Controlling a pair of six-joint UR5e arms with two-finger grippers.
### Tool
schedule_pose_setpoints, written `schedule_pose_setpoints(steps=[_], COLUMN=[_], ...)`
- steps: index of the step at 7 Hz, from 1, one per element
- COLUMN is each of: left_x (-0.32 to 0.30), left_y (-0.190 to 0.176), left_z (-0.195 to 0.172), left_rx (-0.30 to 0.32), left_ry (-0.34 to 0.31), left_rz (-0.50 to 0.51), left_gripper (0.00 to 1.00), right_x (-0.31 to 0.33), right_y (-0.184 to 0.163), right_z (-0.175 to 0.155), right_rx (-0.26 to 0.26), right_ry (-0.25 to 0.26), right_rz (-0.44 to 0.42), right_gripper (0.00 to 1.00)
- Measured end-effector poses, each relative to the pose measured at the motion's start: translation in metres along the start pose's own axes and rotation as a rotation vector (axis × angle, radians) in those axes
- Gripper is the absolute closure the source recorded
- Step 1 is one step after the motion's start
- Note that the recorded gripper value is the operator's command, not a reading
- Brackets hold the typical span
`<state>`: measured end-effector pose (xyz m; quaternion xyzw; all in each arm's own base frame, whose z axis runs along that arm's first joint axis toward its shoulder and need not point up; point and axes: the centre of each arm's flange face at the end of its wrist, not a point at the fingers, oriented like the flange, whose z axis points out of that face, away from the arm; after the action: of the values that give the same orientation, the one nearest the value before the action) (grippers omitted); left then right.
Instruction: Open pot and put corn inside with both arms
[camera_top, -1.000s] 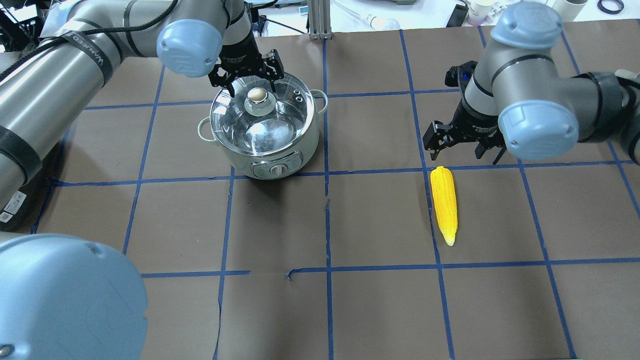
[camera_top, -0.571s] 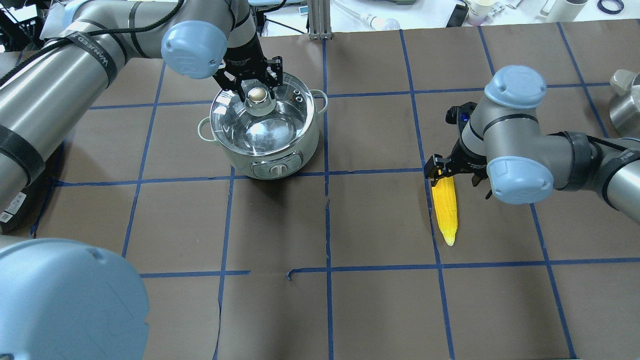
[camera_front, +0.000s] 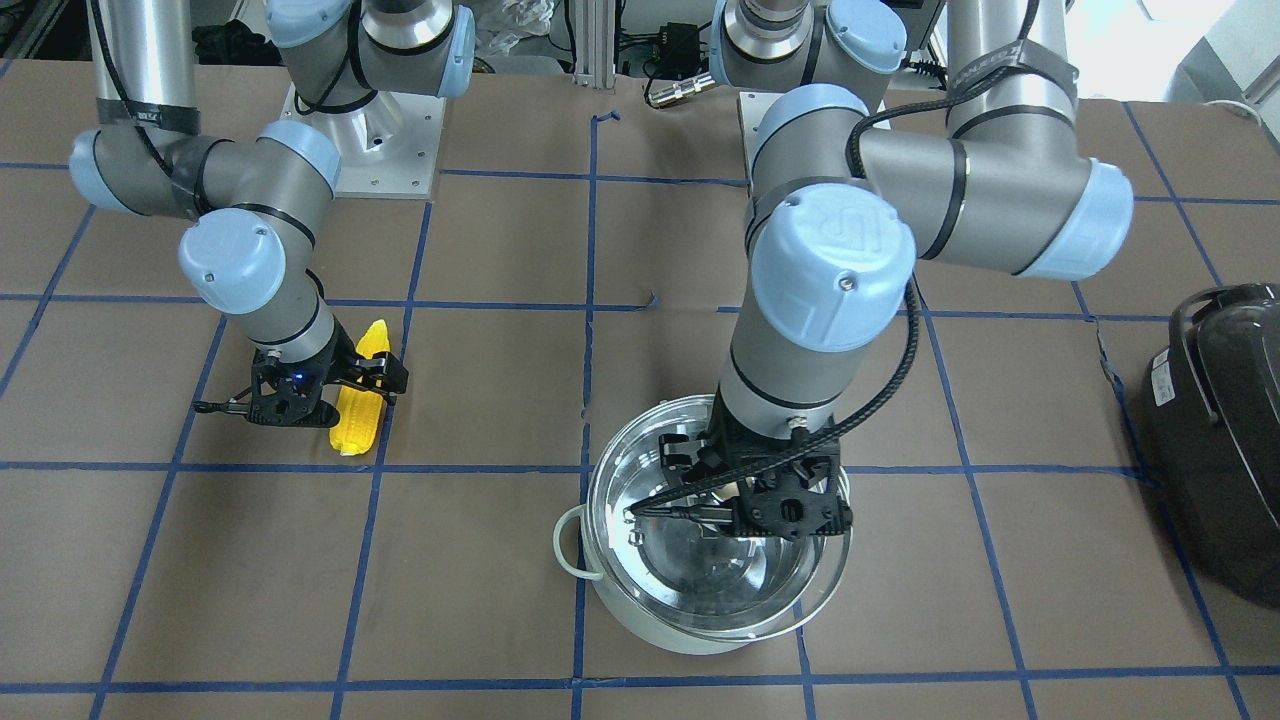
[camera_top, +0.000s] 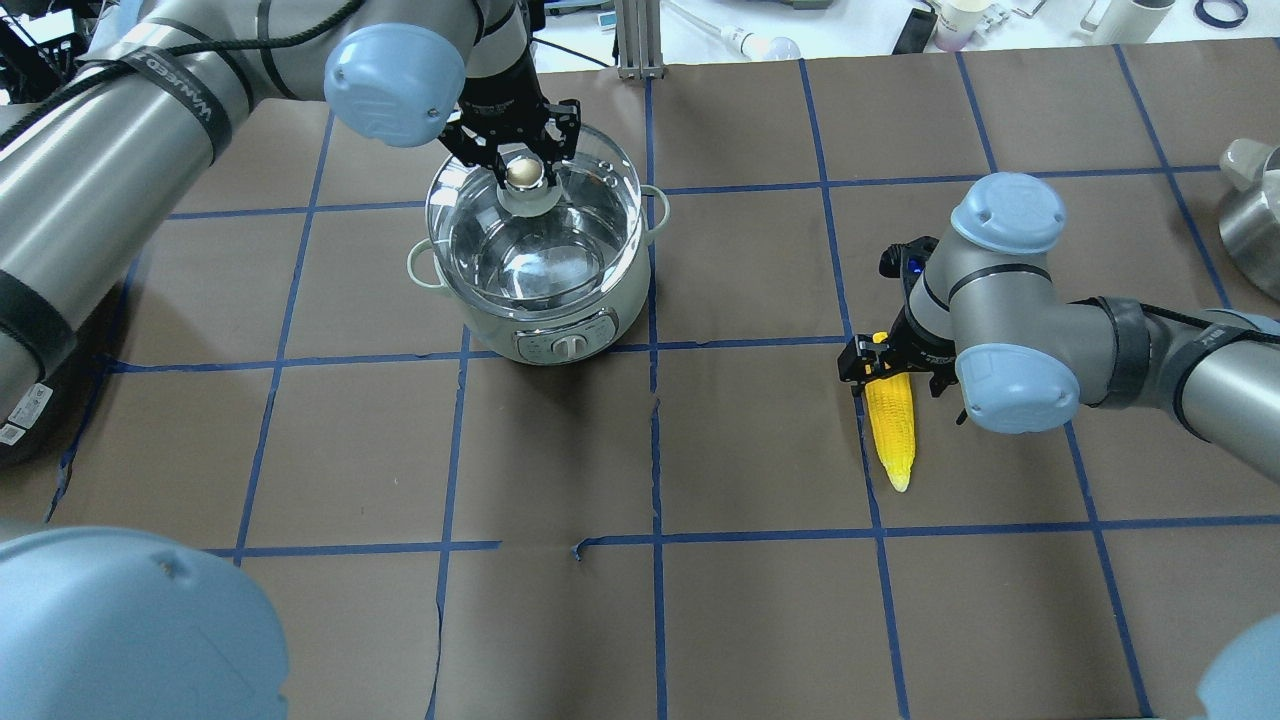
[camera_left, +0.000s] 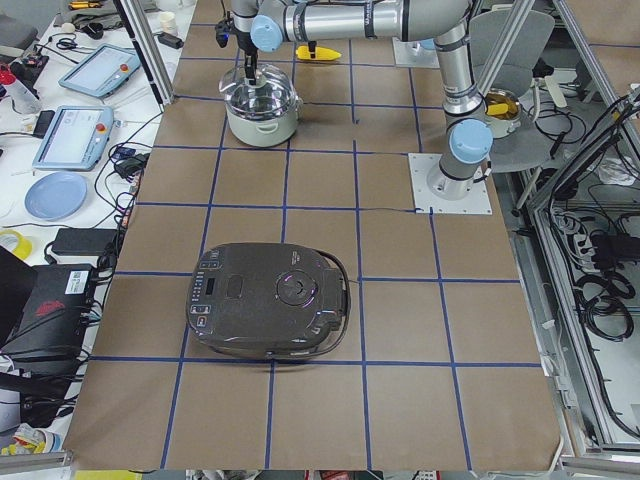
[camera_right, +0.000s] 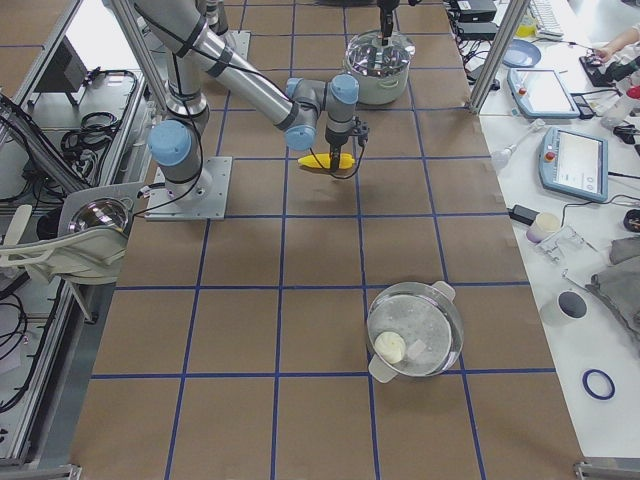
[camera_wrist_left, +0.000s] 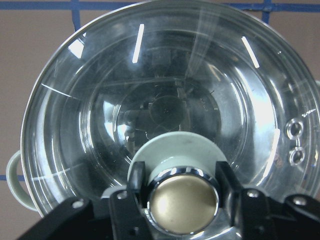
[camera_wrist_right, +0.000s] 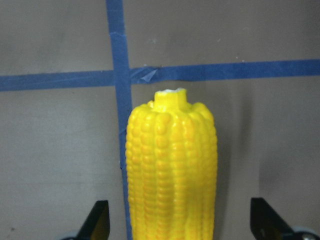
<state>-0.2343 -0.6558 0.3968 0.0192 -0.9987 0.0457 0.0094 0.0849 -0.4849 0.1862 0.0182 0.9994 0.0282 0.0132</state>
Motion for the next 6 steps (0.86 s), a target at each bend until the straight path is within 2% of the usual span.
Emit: schedule_pose_setpoints(steps=[1,2,4,5,6], left_x=[-0.042,-0.097,-0.21,-0.257,-0.293], left_y=[-0.013,-0.022,-0.022,-0.014,-0.002], left_z=[-0.021,-0.028,-0.014,0.01,0.046], left_rx=[0.009,-0.02,-0.099,-0.107,-0.078], left_ry=[-0.006,-0.016,-0.014,-0.011,-0.022], left_rz=[-0.002,0.032,0.158,0.228,0.286], left_gripper=[1.0,1.0,1.0,1.0,1.0], right_x=[0.0,0.001,-0.002,-0.01,-0.027], right_y=[-0.003,-0.005,-0.009,-0.015,-0.029], right_z=[0.001,0.001,-0.002,-0.015,-0.038], right_rx=[0.022,0.04,0.057,0.075,0.087], right_ry=[0.004,0.007,0.004,0.006,0.007], right_rz=[-0.001,-0.002,-0.005,-0.018,-0.038], right_gripper=[0.9,0.93,0.94,0.95,0.95])
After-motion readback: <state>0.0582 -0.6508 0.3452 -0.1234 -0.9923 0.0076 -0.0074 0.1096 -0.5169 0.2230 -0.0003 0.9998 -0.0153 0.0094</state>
